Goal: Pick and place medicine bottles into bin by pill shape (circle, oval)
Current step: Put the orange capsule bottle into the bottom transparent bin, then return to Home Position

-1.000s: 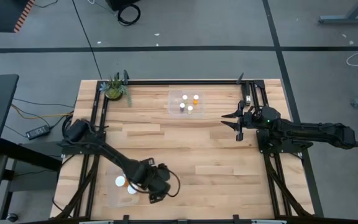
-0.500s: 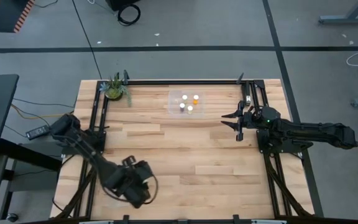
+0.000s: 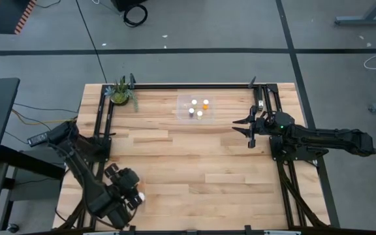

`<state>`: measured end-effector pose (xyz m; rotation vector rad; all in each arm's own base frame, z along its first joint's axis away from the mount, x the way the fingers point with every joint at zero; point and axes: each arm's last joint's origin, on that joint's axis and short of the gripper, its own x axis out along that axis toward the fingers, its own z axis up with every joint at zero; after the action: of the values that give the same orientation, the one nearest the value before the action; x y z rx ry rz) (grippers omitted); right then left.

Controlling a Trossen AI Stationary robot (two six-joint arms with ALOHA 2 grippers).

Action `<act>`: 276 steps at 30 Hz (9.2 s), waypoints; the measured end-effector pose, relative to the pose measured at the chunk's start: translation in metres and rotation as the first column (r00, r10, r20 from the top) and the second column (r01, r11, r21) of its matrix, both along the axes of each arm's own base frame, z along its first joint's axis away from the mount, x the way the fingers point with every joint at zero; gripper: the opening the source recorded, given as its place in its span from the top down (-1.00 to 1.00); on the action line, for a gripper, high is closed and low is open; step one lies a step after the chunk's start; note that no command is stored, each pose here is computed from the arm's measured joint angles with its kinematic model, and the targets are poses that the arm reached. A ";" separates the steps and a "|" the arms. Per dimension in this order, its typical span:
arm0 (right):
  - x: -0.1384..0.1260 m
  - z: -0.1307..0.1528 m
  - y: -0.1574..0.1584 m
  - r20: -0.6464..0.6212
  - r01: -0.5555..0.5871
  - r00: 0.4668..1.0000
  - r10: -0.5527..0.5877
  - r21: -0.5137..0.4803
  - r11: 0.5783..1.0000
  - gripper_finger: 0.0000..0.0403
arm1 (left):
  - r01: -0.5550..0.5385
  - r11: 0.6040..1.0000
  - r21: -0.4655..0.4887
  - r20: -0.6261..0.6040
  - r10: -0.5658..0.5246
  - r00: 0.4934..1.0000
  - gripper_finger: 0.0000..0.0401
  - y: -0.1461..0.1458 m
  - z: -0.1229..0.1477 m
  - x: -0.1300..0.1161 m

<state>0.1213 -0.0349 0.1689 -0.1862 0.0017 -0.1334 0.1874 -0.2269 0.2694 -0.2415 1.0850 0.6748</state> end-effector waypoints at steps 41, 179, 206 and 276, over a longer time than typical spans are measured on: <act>0.000 0.000 0.000 0.000 0.000 1.000 0.000 0.000 1.000 0.43 | -0.184 0.978 -0.094 0.006 0.185 0.983 -0.08 -0.013 -0.030 -0.029; 0.000 0.000 0.000 -0.001 -0.001 1.000 0.001 0.000 1.000 0.43 | 0.439 0.818 0.372 0.348 -0.561 0.751 0.97 0.181 0.132 0.085; 0.000 0.000 0.000 -0.002 0.000 1.000 0.000 0.001 1.000 0.43 | 0.358 0.840 0.407 0.546 -0.538 0.642 0.96 0.203 0.021 0.028; -0.036 0.040 0.022 0.417 -0.083 0.899 0.135 -0.140 0.987 0.43 | 0.228 0.901 0.368 0.736 -0.432 0.520 0.98 0.216 -0.102 -0.054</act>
<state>0.0857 -0.0126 0.2087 -0.2732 -0.4546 -0.0594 0.1331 -0.0108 0.1671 -0.1048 0.1275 0.2531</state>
